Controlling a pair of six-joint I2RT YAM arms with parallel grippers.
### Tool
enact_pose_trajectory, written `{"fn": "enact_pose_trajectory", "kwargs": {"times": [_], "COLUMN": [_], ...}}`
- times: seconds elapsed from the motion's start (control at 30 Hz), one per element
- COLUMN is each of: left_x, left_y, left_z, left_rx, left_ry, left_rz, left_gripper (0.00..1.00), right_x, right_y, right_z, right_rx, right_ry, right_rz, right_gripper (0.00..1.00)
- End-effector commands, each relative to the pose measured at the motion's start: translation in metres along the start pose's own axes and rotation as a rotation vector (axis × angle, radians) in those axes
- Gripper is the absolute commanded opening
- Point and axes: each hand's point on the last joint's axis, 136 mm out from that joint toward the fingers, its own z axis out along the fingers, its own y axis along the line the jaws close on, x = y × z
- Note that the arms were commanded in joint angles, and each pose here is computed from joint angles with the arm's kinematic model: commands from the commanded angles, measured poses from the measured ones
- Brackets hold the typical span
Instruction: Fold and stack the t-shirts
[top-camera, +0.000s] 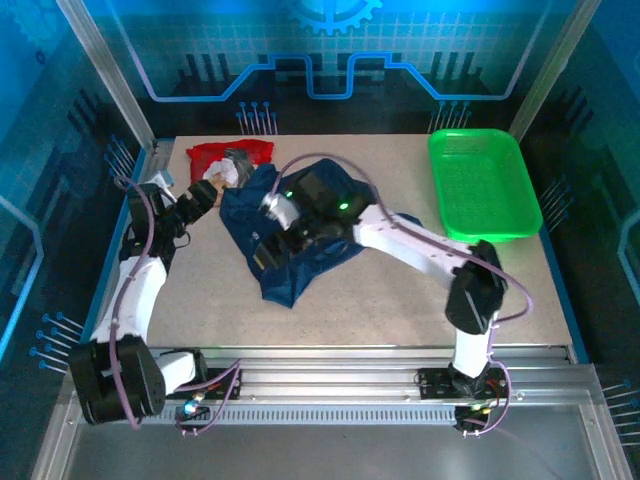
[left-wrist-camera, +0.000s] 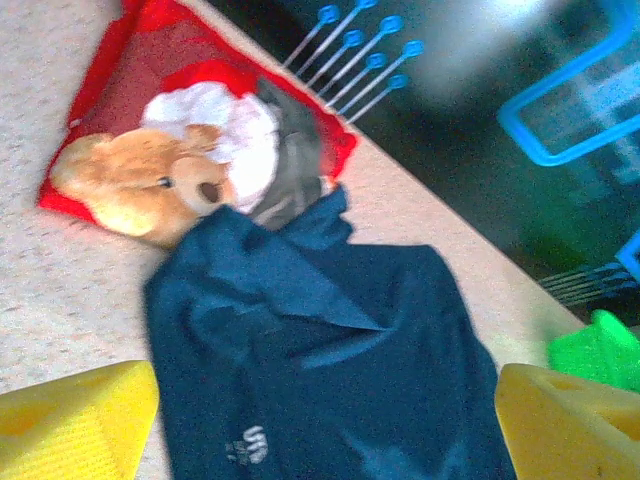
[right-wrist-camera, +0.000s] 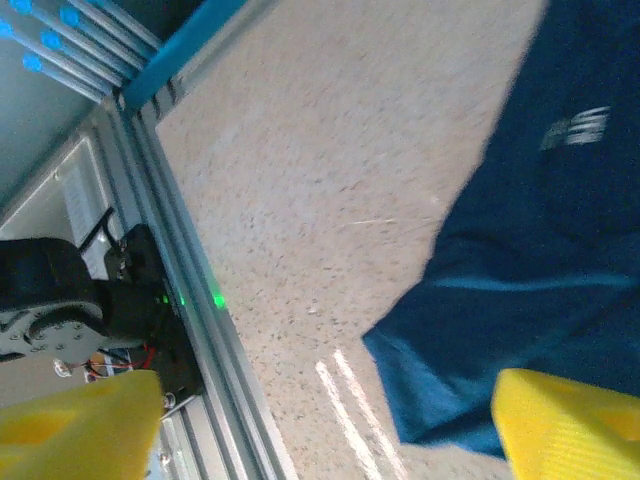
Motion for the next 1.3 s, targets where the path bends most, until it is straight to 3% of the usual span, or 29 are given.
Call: {"fn": "enact_pose_trajectory", "kwargs": {"times": [0.0,0.07,0.17,0.3,0.4,0.53,0.67,0.97,1.1,1.27], "left_x": [0.033,0.066,0.119,0.195,0.235,0.242,0.238,0.267,0.282,0.271], "left_y": [-0.031,-0.042,-0.051,-0.04,-0.02,-0.017,-0.028,-0.014,0.017,0.042], "left_z": [-0.011,-0.016,-0.025,-0.047,-0.057,-0.035,-0.008,0.037,0.038,0.026], "left_rx": [0.018,0.002,0.002,-0.094,-0.178,-0.195,-0.242,-0.389,-0.523,-0.6], "left_ry": [0.152,0.267,0.462,0.729,0.846,0.831,0.841,0.917,0.979,0.944], "left_rz": [0.059,0.101,0.046,-0.001,-0.036,-0.052,0.033,0.192,0.24,0.286], "left_gripper": [0.89,0.89,0.89,0.85,0.81,0.76,0.72,0.65,0.55,0.34], "right_x": [-0.01,0.013,0.057,0.109,0.137,0.154,0.165,0.185,0.19,0.193], "right_y": [-0.04,-0.091,-0.16,-0.216,-0.239,-0.252,-0.262,-0.287,-0.296,-0.307], "right_z": [-0.083,-0.108,-0.141,-0.159,-0.153,-0.133,-0.113,-0.105,-0.106,-0.103], "right_rx": [0.198,0.373,0.549,0.596,0.583,0.544,0.521,0.538,0.559,0.56], "right_ry": [-0.078,-0.006,0.071,0.084,0.082,0.097,0.124,0.134,0.14,0.129], "right_rz": [0.077,0.184,0.375,0.593,0.69,0.738,0.766,0.839,0.852,0.88], "right_gripper": [0.92,0.92,0.91,0.89,0.88,0.85,0.82,0.79,0.78,0.76]}}
